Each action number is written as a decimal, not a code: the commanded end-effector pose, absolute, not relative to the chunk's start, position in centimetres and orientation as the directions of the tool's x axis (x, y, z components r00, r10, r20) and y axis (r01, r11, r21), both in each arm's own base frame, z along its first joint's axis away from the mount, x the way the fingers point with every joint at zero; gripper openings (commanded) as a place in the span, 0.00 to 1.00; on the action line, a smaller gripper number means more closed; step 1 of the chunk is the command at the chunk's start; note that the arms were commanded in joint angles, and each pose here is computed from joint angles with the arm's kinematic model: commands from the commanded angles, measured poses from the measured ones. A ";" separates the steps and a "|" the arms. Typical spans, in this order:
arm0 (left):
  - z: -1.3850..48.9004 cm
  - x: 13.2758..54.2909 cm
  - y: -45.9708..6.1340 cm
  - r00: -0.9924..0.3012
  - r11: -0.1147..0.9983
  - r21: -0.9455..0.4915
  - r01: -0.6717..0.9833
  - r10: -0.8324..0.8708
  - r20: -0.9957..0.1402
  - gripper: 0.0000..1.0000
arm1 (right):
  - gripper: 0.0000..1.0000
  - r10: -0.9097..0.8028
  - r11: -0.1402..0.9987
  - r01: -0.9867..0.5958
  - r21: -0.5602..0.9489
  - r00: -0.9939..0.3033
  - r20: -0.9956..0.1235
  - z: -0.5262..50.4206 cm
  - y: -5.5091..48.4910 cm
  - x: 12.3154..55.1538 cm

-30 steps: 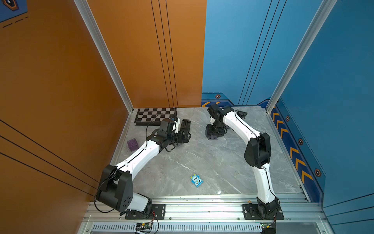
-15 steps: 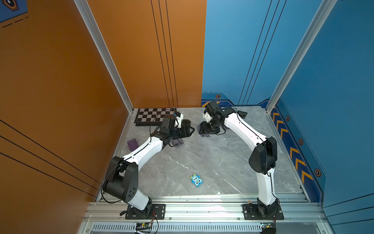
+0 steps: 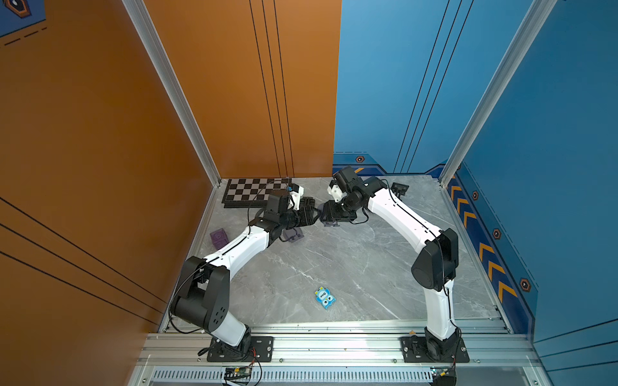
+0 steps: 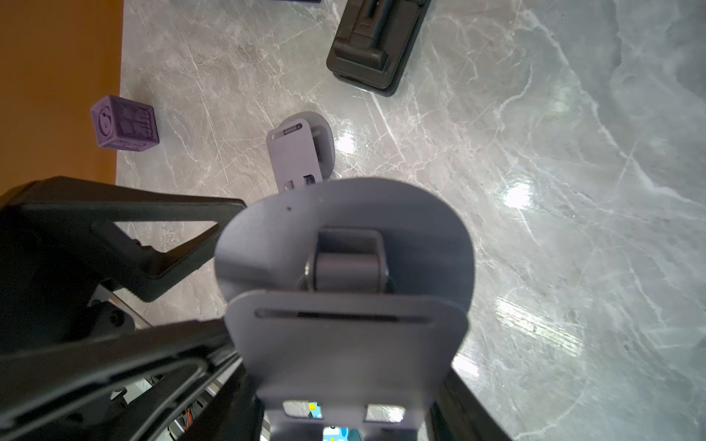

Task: Open the phone stand

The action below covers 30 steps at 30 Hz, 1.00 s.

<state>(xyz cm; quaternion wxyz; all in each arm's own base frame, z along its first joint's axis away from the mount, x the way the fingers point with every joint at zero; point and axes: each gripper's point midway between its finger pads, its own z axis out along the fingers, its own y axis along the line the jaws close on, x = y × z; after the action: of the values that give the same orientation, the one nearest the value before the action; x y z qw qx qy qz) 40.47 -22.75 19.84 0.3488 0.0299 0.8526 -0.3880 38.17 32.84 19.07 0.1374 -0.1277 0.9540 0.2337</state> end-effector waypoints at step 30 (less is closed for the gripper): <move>19.2 40.1 -23.6 -0.787 0.626 -0.694 0.355 -0.200 -0.583 0.00 | 0.13 -0.185 0.742 -0.406 0.534 -0.889 -0.419 25.1 36.9 37.5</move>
<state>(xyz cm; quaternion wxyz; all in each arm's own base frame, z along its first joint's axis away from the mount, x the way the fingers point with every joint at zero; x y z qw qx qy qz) 40.30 -23.56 21.66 0.3522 0.0472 0.8240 -0.4414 38.36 34.23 20.73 0.1473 -0.1312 0.9467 0.2547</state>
